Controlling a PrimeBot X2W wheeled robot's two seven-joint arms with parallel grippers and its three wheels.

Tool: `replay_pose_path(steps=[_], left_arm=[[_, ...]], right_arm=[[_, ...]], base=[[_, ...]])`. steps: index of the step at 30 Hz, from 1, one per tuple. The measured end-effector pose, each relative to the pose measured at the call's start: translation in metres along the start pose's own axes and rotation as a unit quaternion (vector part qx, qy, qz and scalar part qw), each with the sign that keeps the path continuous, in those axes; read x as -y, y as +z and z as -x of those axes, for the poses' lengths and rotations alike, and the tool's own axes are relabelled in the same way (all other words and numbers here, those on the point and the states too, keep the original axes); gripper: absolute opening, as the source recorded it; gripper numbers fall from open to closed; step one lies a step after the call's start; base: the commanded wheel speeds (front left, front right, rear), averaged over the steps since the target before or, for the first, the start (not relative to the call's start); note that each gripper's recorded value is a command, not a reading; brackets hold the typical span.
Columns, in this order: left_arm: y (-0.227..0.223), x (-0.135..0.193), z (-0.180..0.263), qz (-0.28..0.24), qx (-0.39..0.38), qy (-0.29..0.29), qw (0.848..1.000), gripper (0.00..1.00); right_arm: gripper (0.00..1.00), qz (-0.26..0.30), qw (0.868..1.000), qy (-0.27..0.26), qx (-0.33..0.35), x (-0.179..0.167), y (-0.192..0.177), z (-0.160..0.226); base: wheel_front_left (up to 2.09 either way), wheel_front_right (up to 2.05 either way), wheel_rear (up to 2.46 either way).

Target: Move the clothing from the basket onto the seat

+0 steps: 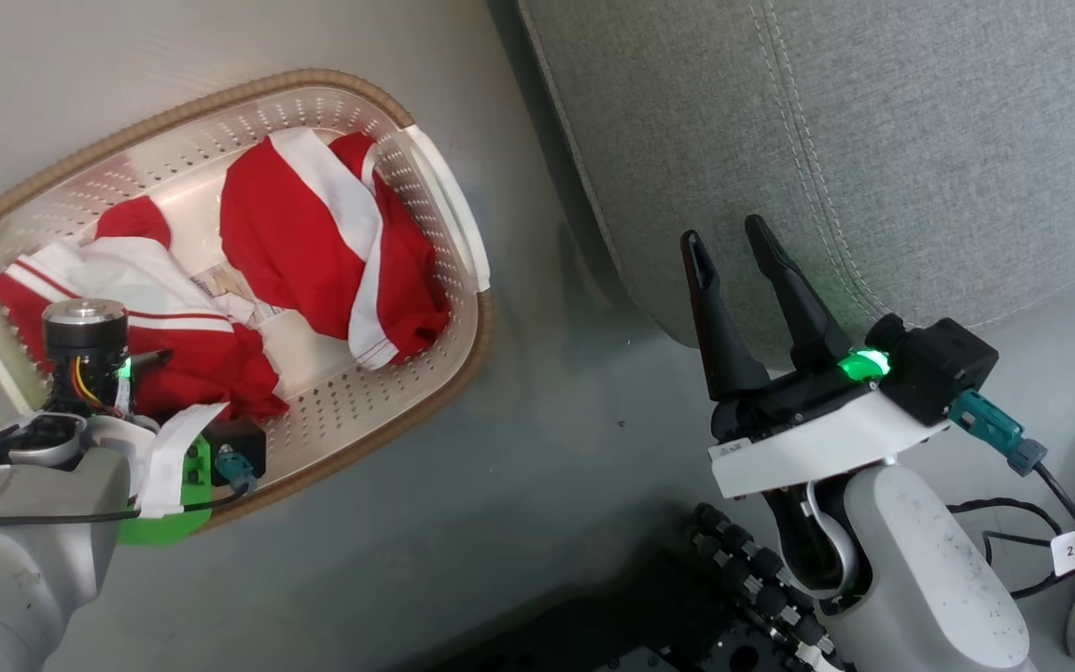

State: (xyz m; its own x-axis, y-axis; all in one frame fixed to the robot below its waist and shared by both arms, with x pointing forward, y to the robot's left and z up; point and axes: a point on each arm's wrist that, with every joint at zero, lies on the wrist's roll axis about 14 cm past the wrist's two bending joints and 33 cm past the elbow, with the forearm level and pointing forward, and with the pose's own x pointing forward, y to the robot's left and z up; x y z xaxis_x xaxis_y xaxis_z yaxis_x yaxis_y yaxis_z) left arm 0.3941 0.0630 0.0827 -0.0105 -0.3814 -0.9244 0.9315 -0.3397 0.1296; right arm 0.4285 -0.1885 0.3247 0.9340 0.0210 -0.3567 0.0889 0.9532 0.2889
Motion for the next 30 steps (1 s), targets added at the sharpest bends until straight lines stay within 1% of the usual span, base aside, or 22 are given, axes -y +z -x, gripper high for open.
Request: replay_pose_path(steps=[3, 7, 14, 20, 26, 30], left_arm=[[-0.006, 0.004, -0.008, -0.005, -0.019, -0.012, 1.000, 1.00], [-0.003, -0.006, -0.019, -0.001, -0.025, -0.008, 1.000, 1.00], [-0.005, -0.005, -0.037, 0.014, -0.055, -0.016, 0.998, 1.00], [0.001, -0.003, -0.050, 0.057, -0.078, -0.022, 0.995, 1.00], [-0.003, 0.004, -0.054, 0.071, -0.099, -0.030, 0.992, 1.00], [-0.006, 0.001, -0.056, 0.079, -0.106, -0.028, 0.991, 1.00]], right_arm=[[1.00, -0.003, 1.000, -0.002, -0.006, 0.001, -0.004, 0.000], [1.00, -0.009, 1.000, -0.007, -0.010, 0.004, -0.007, 0.001], [1.00, -0.016, 0.999, -0.018, -0.024, 0.009, -0.015, 0.006], [1.00, -0.014, 0.999, -0.026, -0.031, 0.014, -0.020, 0.007], [1.00, -0.015, 0.999, -0.033, -0.040, 0.016, -0.027, 0.011], [1.00, -0.015, 0.998, -0.031, -0.042, 0.015, -0.030, 0.010]], base=[[0.00, 0.00, 0.00], [0.00, 0.00, 0.00], [0.00, 0.00, 0.00], [0.00, 0.00, 0.00], [0.00, 0.00, 0.00], [0.00, 0.00, 0.00]])
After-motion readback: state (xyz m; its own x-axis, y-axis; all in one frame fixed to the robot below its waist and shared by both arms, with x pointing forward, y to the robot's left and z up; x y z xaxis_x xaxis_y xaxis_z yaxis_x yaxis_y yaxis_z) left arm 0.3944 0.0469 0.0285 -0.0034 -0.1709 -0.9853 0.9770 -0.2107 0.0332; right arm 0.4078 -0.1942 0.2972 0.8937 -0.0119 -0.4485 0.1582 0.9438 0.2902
